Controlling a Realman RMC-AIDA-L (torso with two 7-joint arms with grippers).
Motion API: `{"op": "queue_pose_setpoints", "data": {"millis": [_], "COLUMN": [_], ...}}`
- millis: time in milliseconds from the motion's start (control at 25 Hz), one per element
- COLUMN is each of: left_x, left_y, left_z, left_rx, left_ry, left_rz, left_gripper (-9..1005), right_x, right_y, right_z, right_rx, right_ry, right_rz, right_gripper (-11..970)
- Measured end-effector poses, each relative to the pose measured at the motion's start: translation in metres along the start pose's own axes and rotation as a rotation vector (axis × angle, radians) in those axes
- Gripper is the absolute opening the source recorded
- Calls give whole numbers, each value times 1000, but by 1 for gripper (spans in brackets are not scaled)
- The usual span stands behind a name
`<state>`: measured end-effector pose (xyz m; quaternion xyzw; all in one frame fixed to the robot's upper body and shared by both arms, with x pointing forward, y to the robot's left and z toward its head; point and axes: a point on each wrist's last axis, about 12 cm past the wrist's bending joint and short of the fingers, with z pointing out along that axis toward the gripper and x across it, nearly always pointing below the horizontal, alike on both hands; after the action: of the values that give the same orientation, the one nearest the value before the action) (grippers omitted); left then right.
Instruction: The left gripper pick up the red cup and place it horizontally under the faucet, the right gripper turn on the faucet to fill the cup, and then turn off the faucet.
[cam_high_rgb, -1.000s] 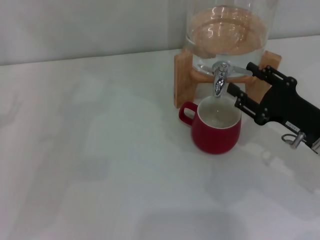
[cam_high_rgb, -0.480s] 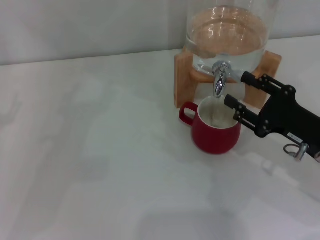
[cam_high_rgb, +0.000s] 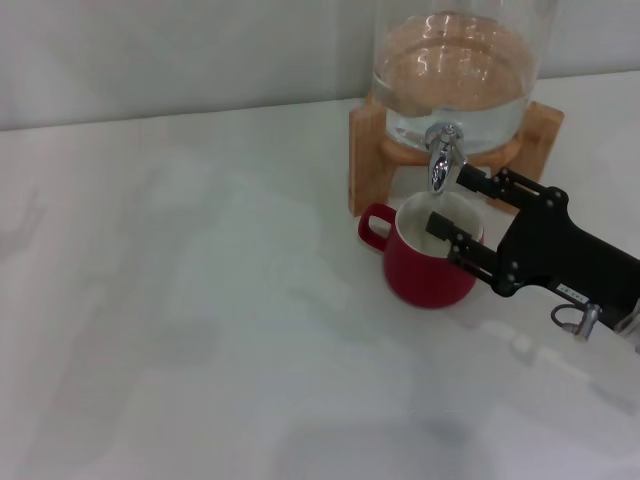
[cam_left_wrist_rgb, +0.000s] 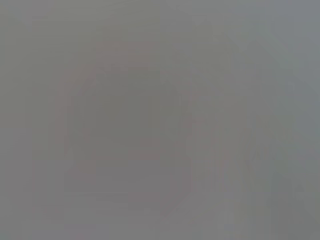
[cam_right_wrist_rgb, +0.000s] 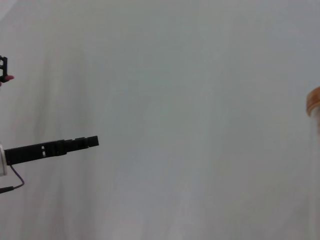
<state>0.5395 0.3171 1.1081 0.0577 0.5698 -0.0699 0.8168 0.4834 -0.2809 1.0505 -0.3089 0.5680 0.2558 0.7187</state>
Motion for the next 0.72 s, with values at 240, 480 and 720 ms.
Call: {"op": "queue_pose_setpoints", "data": {"millis": [240,480,720], "left_x": [0,0,0], "left_y": [0,0,-1], "left_z": [0,-1,0], "left_rx": [1,3,4], "left_ry": [-1,-5,-6], "left_rz": [-3,-5,-6], "left_gripper": [863,863,863], "right_x": [-1,-2,-3], "right_y": [2,6,5], "right_z": [0,-19,-29], "right_rx": [-13,2,42], "right_ry": [-7,-18,-21], "right_rz": [1,21,19], "right_gripper": [603,603,603]}}
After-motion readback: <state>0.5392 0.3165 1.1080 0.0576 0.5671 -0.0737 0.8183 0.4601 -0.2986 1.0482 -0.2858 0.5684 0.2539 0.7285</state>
